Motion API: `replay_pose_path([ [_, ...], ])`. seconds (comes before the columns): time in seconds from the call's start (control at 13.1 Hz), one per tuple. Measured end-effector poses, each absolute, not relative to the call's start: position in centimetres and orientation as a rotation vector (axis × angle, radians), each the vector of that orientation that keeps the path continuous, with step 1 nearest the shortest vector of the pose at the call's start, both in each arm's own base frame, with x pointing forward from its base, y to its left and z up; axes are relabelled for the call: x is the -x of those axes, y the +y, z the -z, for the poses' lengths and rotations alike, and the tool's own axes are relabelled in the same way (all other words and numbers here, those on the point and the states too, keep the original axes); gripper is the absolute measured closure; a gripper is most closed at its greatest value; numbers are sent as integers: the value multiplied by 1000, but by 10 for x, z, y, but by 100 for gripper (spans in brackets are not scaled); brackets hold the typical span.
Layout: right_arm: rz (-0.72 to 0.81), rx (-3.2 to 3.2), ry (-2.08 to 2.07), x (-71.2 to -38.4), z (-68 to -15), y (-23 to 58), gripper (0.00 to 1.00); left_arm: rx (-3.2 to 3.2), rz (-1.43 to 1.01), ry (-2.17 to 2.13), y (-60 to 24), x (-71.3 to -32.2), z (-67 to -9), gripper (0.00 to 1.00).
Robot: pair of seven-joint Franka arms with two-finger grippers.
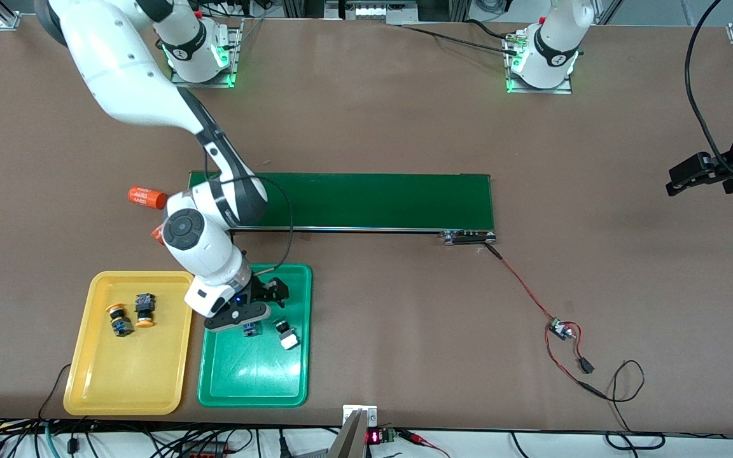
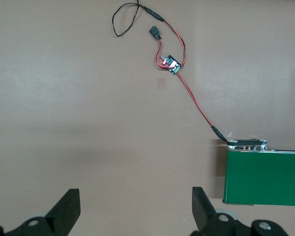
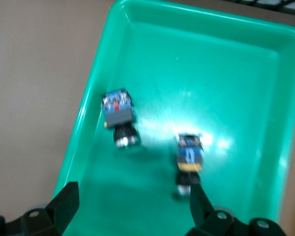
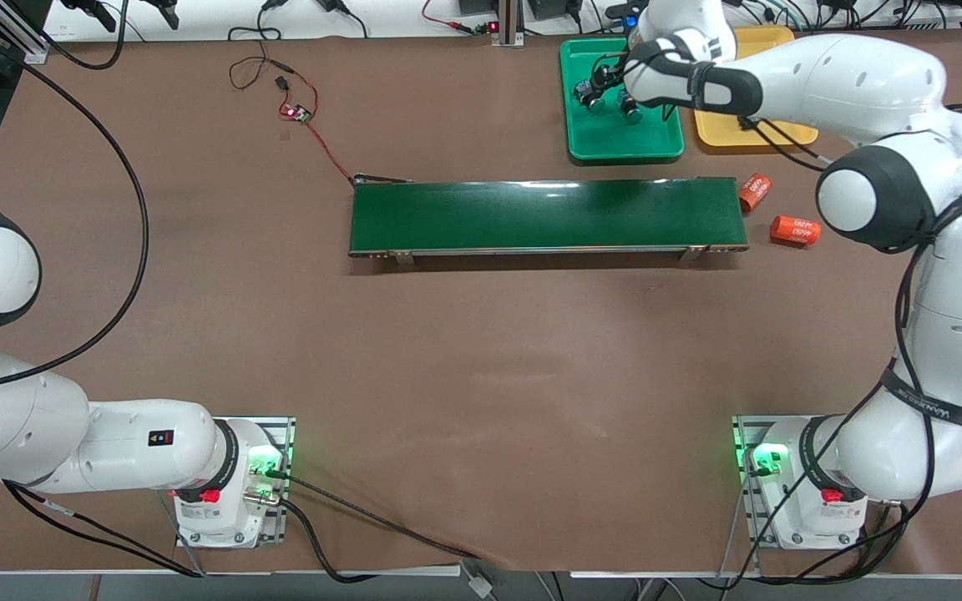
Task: Sort buttons by color to trays
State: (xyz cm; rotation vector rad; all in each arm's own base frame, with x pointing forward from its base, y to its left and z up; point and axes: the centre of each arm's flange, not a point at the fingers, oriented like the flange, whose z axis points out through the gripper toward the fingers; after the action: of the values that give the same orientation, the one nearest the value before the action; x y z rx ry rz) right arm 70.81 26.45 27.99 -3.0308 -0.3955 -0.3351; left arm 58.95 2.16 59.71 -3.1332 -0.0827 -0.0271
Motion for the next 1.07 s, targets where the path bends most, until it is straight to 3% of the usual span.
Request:
replay_pose_path([
  [0.53,-74,3205,-237,-667,-416,188,0,3133,40,-70,19,-583,-608,0],
  [1.07,-222,3154,49,-629,-520,87,0,3133,37,-57,16,-581,-611,0],
])
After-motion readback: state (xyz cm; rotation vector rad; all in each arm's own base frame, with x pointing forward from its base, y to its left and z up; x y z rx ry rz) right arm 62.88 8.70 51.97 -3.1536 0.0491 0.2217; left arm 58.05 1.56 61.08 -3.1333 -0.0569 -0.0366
